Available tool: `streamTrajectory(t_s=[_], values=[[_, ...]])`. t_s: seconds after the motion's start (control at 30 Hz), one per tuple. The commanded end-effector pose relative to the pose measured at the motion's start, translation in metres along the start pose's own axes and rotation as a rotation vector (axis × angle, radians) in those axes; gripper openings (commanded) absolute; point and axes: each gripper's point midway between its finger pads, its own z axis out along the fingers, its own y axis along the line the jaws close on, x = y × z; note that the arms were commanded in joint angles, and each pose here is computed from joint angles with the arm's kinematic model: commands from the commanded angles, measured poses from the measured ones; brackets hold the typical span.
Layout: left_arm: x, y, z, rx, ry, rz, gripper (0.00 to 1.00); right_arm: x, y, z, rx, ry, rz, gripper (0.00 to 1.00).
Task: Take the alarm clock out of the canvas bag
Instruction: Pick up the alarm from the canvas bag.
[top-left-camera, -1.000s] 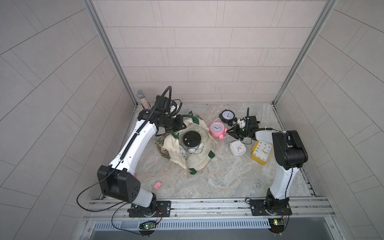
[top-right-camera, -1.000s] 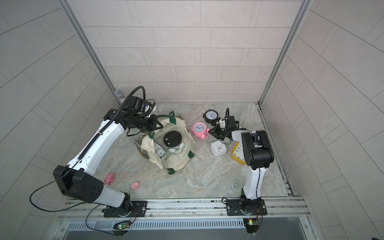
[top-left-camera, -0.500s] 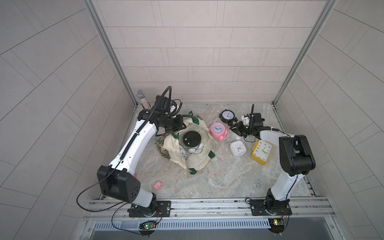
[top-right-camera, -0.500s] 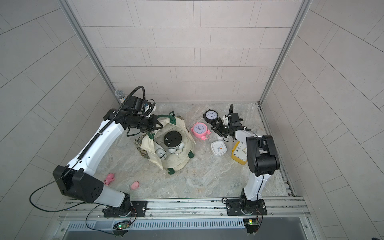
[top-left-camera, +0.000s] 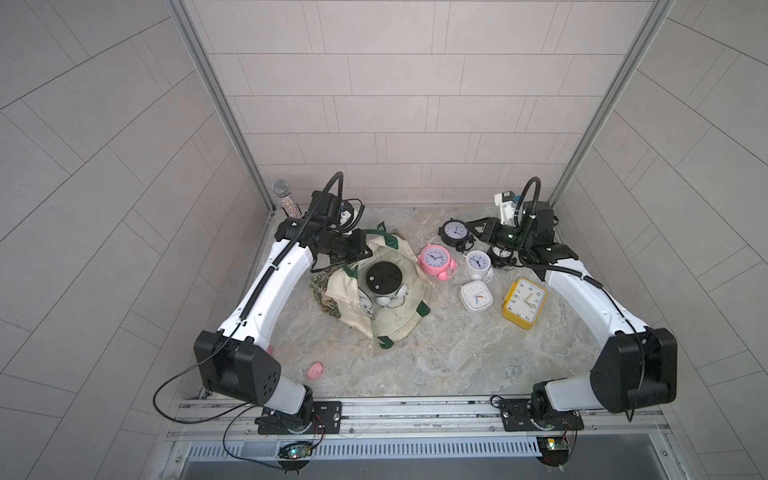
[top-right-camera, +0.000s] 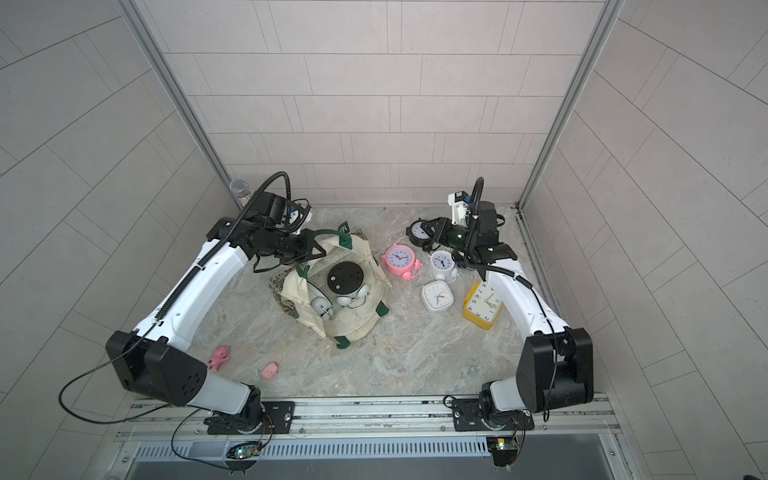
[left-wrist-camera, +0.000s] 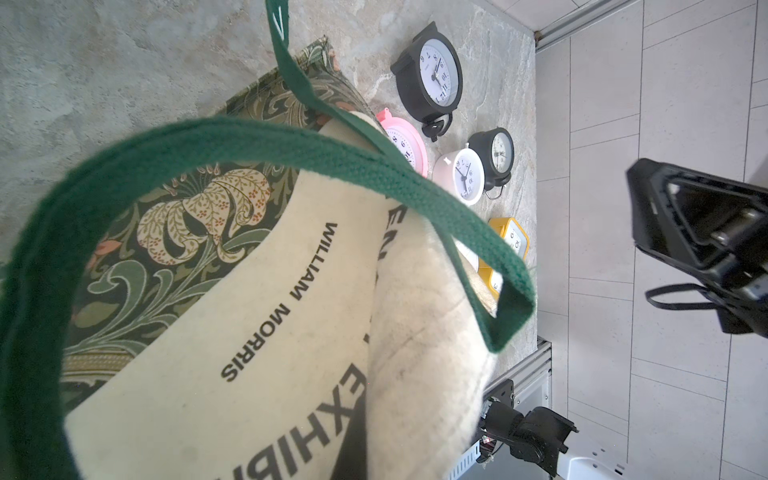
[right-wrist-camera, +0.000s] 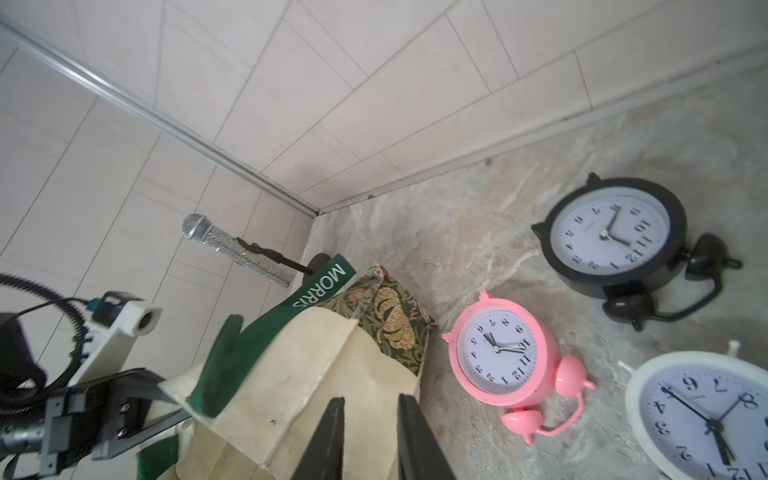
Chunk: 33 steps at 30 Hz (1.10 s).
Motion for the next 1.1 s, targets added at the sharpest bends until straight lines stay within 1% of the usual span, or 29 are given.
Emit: streamTrajectory(t_s=[0.0, 0.13, 0.23, 0.4, 0.57, 0.7, 0.83, 0.93, 1.07], values=[[-0.005, -0.020, -0.023, 0.048, -0.054, 0.040, 0.00, -0.009, 0.043, -0.019, -0.069, -0.076, -0.182, 0.24], [-0.005, -0.020, -0.023, 0.047, -0.055, 0.039, 0.00, -0.004, 0.089, -0.038, -0.142, -0.111, -0.345, 0.24], [-0.006, -0.021, -0.024, 0.047, -0.057, 0.040, 0.00, 0.014, 0.122, -0.049, -0.178, -0.101, -0.505, 0.24], [-0.005, -0.020, -0.022, 0.046, -0.052, 0.038, 0.00, 0.067, 0.169, -0.057, -0.256, -0.061, -0.798, 0.24], [-0.004, -0.020, -0.022, 0.049, -0.049, 0.040, 0.00, 0.120, 0.191, -0.059, -0.336, -0.020, -0.958, 0.24], [-0.004, -0.020, -0.022, 0.049, -0.049, 0.039, 0.00, 0.164, 0.193, -0.049, -0.348, 0.014, -1.083, 0.24], [-0.004, -0.020, -0.022, 0.049, -0.049, 0.037, 0.00, 0.207, 0.179, -0.032, -0.340, 0.085, -1.168, 0.24], [-0.003, -0.020, -0.023, 0.049, -0.050, 0.038, 0.00, 0.235, 0.160, -0.016, -0.285, 0.156, -1.237, 0.24], [-0.004, -0.020, -0.023, 0.047, -0.052, 0.035, 0.00, 0.270, 0.130, 0.005, -0.207, 0.268, -1.364, 0.23]])
